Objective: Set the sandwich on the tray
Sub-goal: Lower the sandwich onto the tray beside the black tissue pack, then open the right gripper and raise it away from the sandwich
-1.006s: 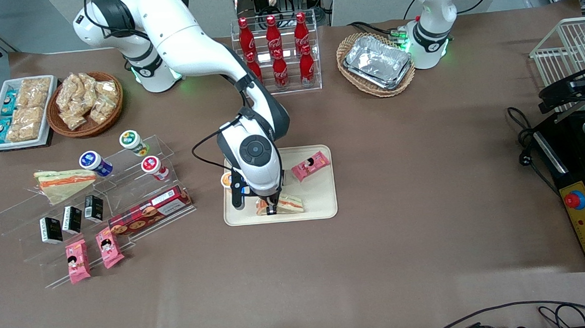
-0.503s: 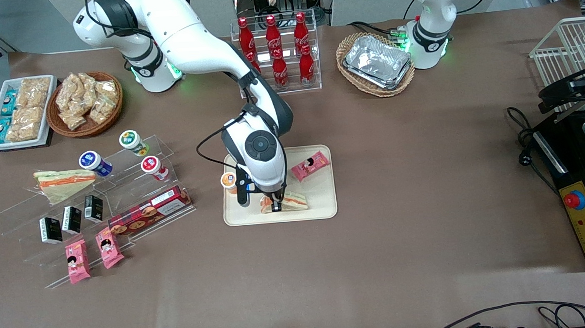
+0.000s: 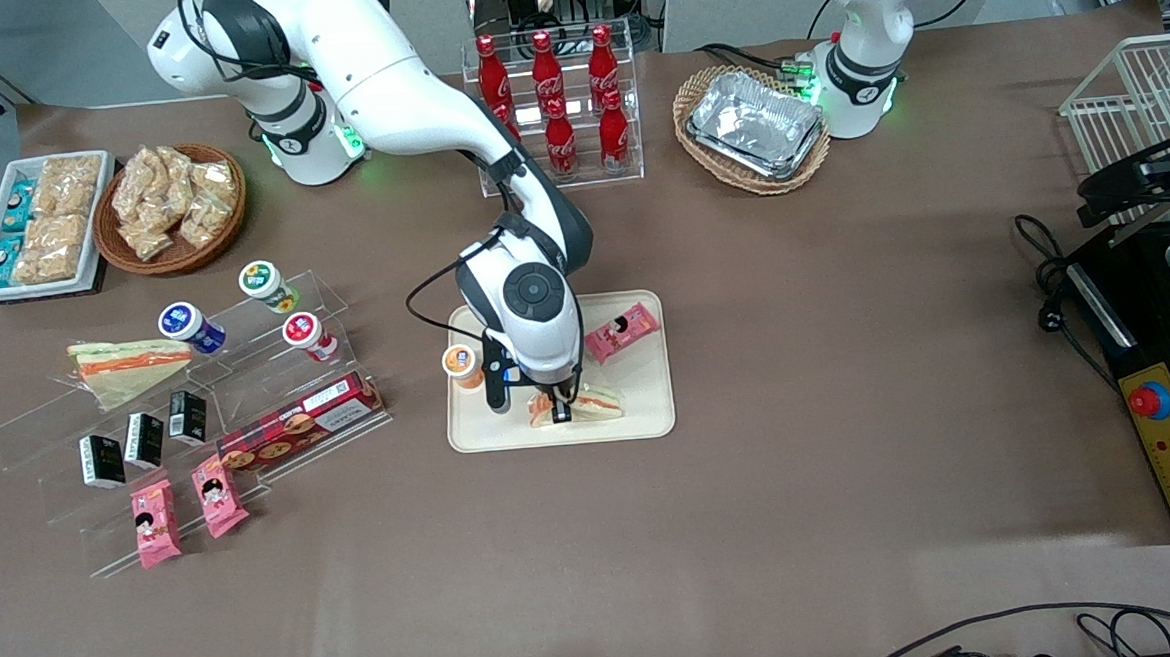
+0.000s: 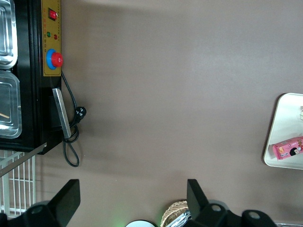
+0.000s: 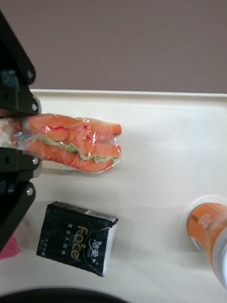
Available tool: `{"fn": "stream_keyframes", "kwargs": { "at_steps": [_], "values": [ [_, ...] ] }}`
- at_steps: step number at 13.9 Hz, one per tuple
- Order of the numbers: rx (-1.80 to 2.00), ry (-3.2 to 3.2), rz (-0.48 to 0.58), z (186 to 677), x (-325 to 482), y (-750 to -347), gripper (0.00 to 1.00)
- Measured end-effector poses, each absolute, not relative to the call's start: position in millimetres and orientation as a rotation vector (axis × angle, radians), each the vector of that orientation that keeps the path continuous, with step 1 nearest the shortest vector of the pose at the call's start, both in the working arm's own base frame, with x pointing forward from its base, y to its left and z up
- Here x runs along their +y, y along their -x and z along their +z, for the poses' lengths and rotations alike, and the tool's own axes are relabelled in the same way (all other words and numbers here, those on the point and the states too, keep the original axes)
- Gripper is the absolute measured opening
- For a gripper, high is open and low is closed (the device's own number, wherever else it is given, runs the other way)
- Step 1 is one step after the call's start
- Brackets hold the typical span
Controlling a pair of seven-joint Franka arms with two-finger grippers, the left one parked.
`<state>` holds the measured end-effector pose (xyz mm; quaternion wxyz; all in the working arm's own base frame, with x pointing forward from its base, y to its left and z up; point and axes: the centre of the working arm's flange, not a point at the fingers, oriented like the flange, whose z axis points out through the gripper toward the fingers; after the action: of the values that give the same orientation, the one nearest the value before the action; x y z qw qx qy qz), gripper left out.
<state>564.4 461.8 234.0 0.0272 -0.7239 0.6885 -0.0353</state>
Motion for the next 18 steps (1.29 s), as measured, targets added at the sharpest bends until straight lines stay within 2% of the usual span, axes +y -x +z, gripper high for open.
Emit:
{"fn": "stream_keyframes", "kwargs": {
  "at_steps": [1, 8, 9, 14, 18],
  "values": [
    [2.143, 2.218, -0.098, 234, 457, -568, 0.23],
    [2.149, 2.203, -0.090, 242, 455, -572, 0.93],
    [2.154, 2.198, -0.086, 251, 453, -574, 1.00],
    [2.144, 2.195, -0.054, 341, 426, -589, 1.00],
    [2.029, 2.349, 0.040, 420, 366, -599, 1.00]
  ]
}}
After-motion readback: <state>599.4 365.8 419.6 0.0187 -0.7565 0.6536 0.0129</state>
